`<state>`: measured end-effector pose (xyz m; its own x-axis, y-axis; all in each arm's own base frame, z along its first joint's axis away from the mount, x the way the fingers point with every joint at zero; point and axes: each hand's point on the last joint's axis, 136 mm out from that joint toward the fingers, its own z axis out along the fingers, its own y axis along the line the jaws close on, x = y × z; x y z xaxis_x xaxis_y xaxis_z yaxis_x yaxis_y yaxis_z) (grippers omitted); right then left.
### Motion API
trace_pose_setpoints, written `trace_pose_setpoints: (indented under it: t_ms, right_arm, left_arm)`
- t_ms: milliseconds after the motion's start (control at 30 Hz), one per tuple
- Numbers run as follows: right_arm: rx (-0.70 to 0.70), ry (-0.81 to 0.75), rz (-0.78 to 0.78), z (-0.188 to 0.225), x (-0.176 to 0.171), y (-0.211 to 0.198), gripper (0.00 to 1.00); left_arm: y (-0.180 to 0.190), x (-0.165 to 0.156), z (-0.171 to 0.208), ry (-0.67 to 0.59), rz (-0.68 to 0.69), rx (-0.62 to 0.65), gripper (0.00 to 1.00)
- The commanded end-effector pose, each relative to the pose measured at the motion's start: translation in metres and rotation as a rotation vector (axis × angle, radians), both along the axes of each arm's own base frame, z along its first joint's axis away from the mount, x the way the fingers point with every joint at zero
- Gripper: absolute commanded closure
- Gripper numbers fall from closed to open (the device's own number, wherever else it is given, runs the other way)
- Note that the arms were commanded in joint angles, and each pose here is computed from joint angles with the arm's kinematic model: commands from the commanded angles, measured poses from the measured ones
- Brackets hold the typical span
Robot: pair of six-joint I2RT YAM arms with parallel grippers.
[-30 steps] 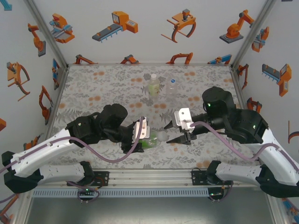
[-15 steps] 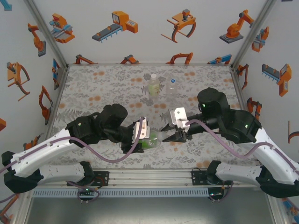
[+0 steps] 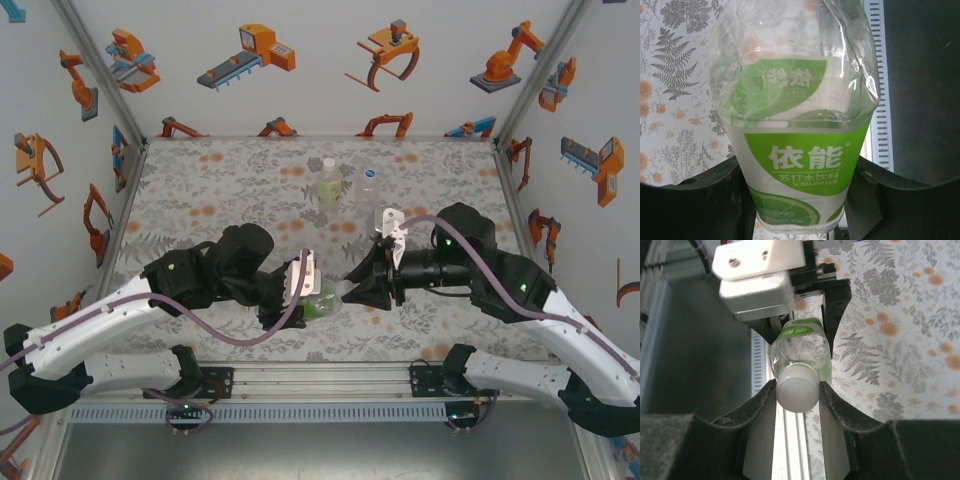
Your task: Screw on the bottle caps
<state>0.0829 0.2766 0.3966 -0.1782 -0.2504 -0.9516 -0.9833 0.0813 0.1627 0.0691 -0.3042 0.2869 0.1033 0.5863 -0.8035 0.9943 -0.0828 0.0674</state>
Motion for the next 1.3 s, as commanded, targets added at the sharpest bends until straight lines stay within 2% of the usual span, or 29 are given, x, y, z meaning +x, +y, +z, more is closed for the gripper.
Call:
trace_pose_setpoints:
  t_ms: [0, 33, 100, 167, 200, 233, 267, 400, 667, 767, 967, 1267]
  right_arm:
    - [0.058, 0.143, -0.081, 0.008, 0.009, 0.006, 1.0]
    - [0.053, 0.132, -0.079, 0.007, 0.008, 0.005, 1.0]
    - [0.039, 0.108, -0.072, 0.005, 0.007, 0.003, 1.0]
    - [0.027, 0.092, -0.067, 0.005, 0.007, 0.003, 1.0]
    - [0.018, 0.084, -0.065, 0.005, 0.007, 0.003, 1.0]
    - [0.006, 0.079, -0.063, 0.003, 0.008, 0.003, 1.0]
    - [-0.006, 0.07, -0.063, 0.002, 0.008, 0.004, 1.0]
    - [-0.072, 0.036, -0.084, -0.006, 0.015, 0.003, 1.0]
    - [-0.251, 0.02, -0.31, -0.032, 0.064, 0.003, 1.0]
    - [-0.326, 0.032, -0.423, -0.044, 0.089, 0.003, 1.0]
    - [-0.414, 0.136, -0.599, -0.071, 0.141, 0.005, 1.0]
    - [-0.494, 0.311, -0.835, -0.115, 0.231, -0.02, 1.0]
  left_arm:
    - [-0.007, 0.007, 0.011, -0.04, 0.025, -0.053, 0.94]
    - [-0.007, 0.007, 0.012, -0.043, 0.024, -0.058, 0.88]
    - [-0.006, 0.009, 0.013, -0.051, 0.032, -0.063, 0.58]
    - [-0.004, 0.01, 0.015, -0.06, 0.042, -0.067, 0.36]
    - [-0.003, 0.011, 0.016, -0.069, 0.05, -0.07, 0.2]
    - [-0.001, 0.012, 0.015, -0.073, 0.059, -0.067, 0.09]
    - [0.001, 0.013, 0.015, -0.081, 0.069, -0.068, 0.02]
    - [0.012, 0.021, 0.01, -0.097, 0.13, -0.041, 0.03]
    - [0.034, 0.035, 0.002, -0.131, 0.256, -0.009, 0.03]
    - [0.044, 0.046, -0.004, -0.143, 0.341, 0.023, 0.03]
    - [0.062, 0.063, -0.021, -0.136, 0.49, 0.095, 0.03]
    - [0.071, 0.071, -0.033, -0.077, 0.611, 0.066, 0.03]
